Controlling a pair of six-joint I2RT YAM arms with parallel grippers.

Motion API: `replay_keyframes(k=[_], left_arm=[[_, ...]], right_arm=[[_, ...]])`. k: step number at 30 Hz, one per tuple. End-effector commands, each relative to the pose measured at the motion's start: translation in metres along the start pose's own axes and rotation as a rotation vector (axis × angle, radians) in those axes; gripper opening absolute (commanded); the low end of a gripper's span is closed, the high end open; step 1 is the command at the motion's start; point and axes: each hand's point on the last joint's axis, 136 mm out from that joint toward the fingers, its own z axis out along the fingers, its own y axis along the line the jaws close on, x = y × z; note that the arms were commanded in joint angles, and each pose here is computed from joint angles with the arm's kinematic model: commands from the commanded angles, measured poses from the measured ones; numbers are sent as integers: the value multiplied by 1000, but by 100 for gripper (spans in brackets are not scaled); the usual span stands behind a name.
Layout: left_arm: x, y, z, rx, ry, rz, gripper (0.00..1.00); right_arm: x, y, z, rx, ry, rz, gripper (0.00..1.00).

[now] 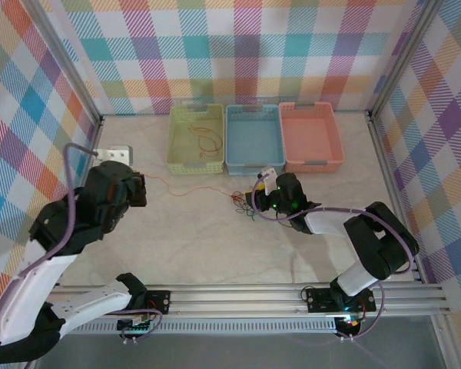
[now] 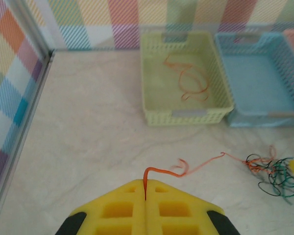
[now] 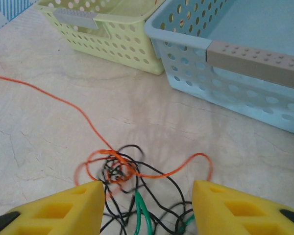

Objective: Untangle the cables

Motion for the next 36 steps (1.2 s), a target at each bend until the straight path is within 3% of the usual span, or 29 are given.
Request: replay_keyframes(k=[1, 6, 8, 10, 12, 14, 16, 19, 23, 30, 36], left_arm=[[12, 16, 4, -77, 12, -53, 0], [41, 14, 18, -88, 90, -71, 0], [55, 7, 24, -49, 125, -99, 5], [70, -3, 29, 2, 169, -122, 28], [86, -14, 33, 49, 231, -134, 63], [94, -24, 35, 91, 283, -129, 80], [95, -29, 37, 106, 298, -130, 89], [94, -51, 46, 186, 303, -134, 91], [103, -107, 73, 347, 407, -96, 89], [124, -149, 149, 292, 569, 25, 88], [147, -149, 206, 210, 691, 34, 86]], right_arm=[[-7, -2, 0, 10, -4, -18, 51], [-12, -1, -4, 7, -34, -16, 51], [-12, -1, -4, 11, -33, -12, 51], [-12, -1, -4, 10, -34, -10, 52], [-12, -1, -4, 10, -35, -6, 52], [-13, -1, -4, 12, -38, -6, 52], [-13, -1, -5, 12, -39, -5, 52], [-14, -2, -4, 13, -40, -5, 52], [-14, -2, -4, 13, -41, -3, 52], [-14, -1, -4, 10, -40, -1, 52], [-13, -2, -4, 13, -39, 0, 52]])
